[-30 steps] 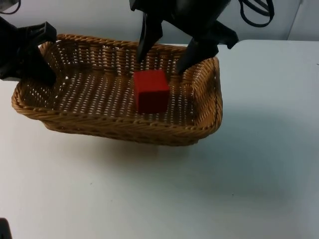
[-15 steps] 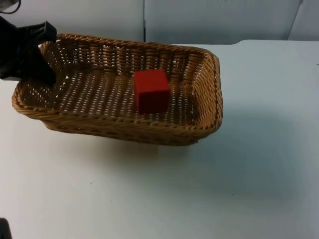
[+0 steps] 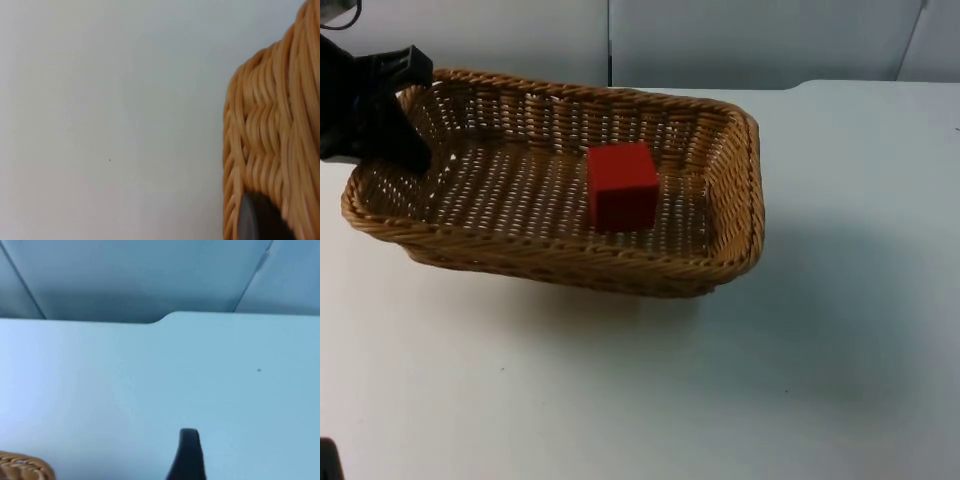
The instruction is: Pick up the basket with the left hand and place the cube into the basket with the right hand.
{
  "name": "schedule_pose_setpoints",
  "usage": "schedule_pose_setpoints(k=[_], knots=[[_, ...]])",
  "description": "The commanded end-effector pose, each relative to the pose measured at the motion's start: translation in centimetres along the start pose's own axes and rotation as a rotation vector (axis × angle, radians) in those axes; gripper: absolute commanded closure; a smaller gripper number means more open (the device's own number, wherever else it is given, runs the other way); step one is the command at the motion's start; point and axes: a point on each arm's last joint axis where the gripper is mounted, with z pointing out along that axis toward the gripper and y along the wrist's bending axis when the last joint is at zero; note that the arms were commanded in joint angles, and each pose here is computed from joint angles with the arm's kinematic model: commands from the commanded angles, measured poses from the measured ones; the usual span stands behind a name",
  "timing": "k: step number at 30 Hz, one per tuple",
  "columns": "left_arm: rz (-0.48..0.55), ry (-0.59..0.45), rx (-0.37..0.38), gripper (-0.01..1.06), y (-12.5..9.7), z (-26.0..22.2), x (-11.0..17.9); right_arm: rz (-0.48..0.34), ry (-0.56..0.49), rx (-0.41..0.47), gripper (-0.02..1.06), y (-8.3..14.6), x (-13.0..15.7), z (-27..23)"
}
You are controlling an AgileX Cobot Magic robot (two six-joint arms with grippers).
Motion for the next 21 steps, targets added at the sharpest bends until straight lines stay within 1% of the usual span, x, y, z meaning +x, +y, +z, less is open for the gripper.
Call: schedule_pose_setpoints(k=[1,4,5,6,9,10,11,12,13,14,17,18,19,21], knots=[[-0.007,-0.008,0.025,1.05,-0.6,-0.6,-0.2,0.008,-0.045,0.020,0.40,-1.6,-0.2,-2.0],[-0.003,-0.007,0.022,1.05,-0.6,-0.6,-0.2,0.076,-0.095,0.024,0.40,-4.5,0.2,-5.1],[-0.003,-0.007,0.022,1.05,-0.6,-0.6,-0.2,0.076,-0.095,0.024,0.40,-4.5,0.2,-5.1],[-0.003,-0.007,0.022,1.05,-0.6,-0.6,-0.2,0.099,-0.114,0.029,0.40,-5.8,0.9,-7.0],[-0.003,-0.015,0.015,1.05,-0.5,-0.6,-0.3,0.140,-0.114,0.096,0.40,-8.4,3.9,-9.9],[-0.003,-0.015,0.015,1.05,-0.5,-0.6,-0.3,0.140,-0.114,0.096,0.40,-8.4,3.9,-9.9],[-0.003,-0.021,0.011,1.05,-0.5,-0.6,-0.3,0.146,-0.110,0.115,0.40,-9.0,5.3,-11.0],[-0.003,-0.024,0.009,1.05,-0.5,-0.6,-0.4,0.161,-0.090,0.154,0.40,-10.0,7.7,-12.1],[-0.003,-0.028,0.005,1.05,-0.4,-0.6,-0.4,0.169,-0.112,0.179,0.40,-10.5,9.1,-13.4],[-0.003,-0.028,0.005,1.05,-0.4,-0.6,-0.4,0.169,-0.112,0.179,0.40,-10.5,9.1,-13.4],[-0.001,-0.035,-0.002,1.05,-0.4,-0.6,-0.5,0.144,-0.182,0.233,0.40,-10.9,13.2,-15.7],[-0.001,-0.038,-0.004,1.05,-0.4,-0.6,-0.5,0.133,-0.216,0.238,0.40,-10.7,14.3,-16.5],[-0.001,-0.038,-0.004,1.05,-0.4,-0.6,-0.5,0.133,-0.216,0.238,0.40,-10.7,14.3,-16.5],[-0.002,-0.045,-0.010,1.05,-0.3,-0.6,-0.6,0.108,-0.243,0.232,0.40,-10.1,16.5,-17.1]])
